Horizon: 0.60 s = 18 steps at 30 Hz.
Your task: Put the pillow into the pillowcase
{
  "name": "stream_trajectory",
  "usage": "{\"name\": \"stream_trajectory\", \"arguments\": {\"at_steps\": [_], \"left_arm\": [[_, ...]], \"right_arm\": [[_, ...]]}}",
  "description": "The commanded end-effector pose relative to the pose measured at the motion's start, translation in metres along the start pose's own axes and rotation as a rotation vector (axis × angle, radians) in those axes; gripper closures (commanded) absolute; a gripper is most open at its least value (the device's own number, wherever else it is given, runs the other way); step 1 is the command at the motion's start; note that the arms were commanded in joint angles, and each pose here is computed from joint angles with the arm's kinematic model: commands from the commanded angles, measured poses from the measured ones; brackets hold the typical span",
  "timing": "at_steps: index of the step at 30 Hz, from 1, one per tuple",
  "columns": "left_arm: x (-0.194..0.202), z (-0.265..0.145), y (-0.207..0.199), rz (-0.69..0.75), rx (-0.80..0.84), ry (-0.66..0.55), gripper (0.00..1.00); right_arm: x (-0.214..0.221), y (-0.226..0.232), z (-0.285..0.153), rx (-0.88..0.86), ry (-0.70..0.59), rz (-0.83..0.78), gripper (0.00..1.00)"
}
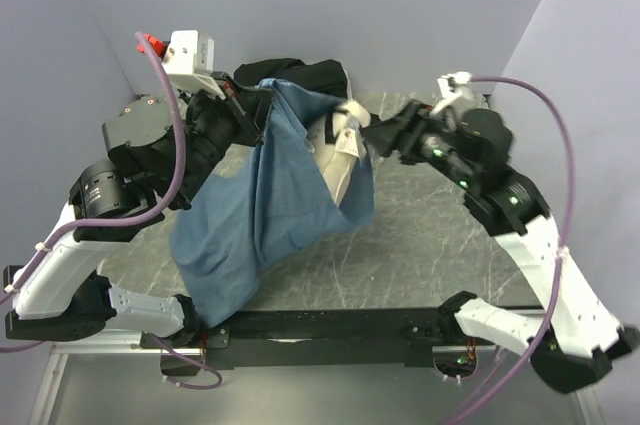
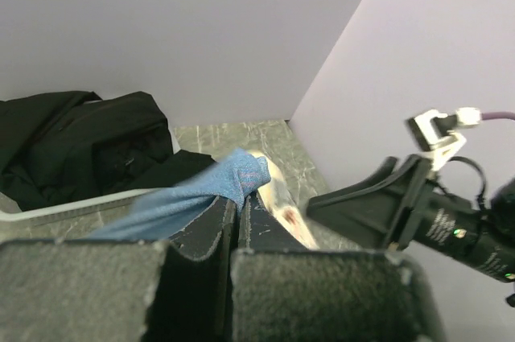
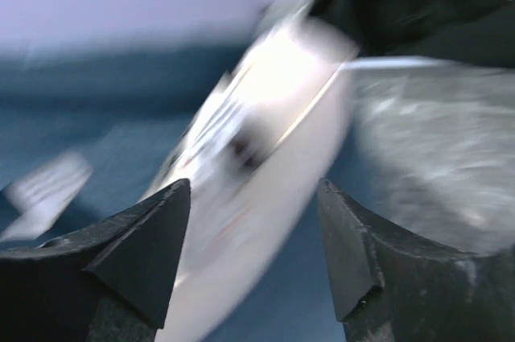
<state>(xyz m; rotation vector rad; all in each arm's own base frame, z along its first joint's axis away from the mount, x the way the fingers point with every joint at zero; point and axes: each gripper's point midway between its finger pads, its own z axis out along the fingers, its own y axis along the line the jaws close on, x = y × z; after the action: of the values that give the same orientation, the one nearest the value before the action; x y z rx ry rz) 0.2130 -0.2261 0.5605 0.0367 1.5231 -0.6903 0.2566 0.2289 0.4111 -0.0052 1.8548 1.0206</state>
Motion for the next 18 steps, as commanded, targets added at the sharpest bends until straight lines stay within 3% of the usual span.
{"name": "stream_trajectory", "arguments": {"at_steps": [1,8,9,18], "left_arm": [[-0.051,-0.01,-0.002,-0.116,0.022,-0.156,0.99],[-0.043,-0.003,-0.003,-0.11,0.016,-0.148,0.99],[-0.041,-0.002,-0.003,-0.107,0.017,-0.145,0.99],[-0.03,0.006,0.0,-0.1,0.004,-0.136,0.99]], "right_arm": [[-0.023,-0.038,-0.027,0.075,-0.13,0.023,0.28],[0.027,-0.086,-0.036,0.118,-0.073,0.119,0.27],[0.052,-0.098,-0.033,0.121,-0.02,0.147,0.28],[0.091,-0.103,-0.028,0.028,0.031,0.248,0.28]]}}
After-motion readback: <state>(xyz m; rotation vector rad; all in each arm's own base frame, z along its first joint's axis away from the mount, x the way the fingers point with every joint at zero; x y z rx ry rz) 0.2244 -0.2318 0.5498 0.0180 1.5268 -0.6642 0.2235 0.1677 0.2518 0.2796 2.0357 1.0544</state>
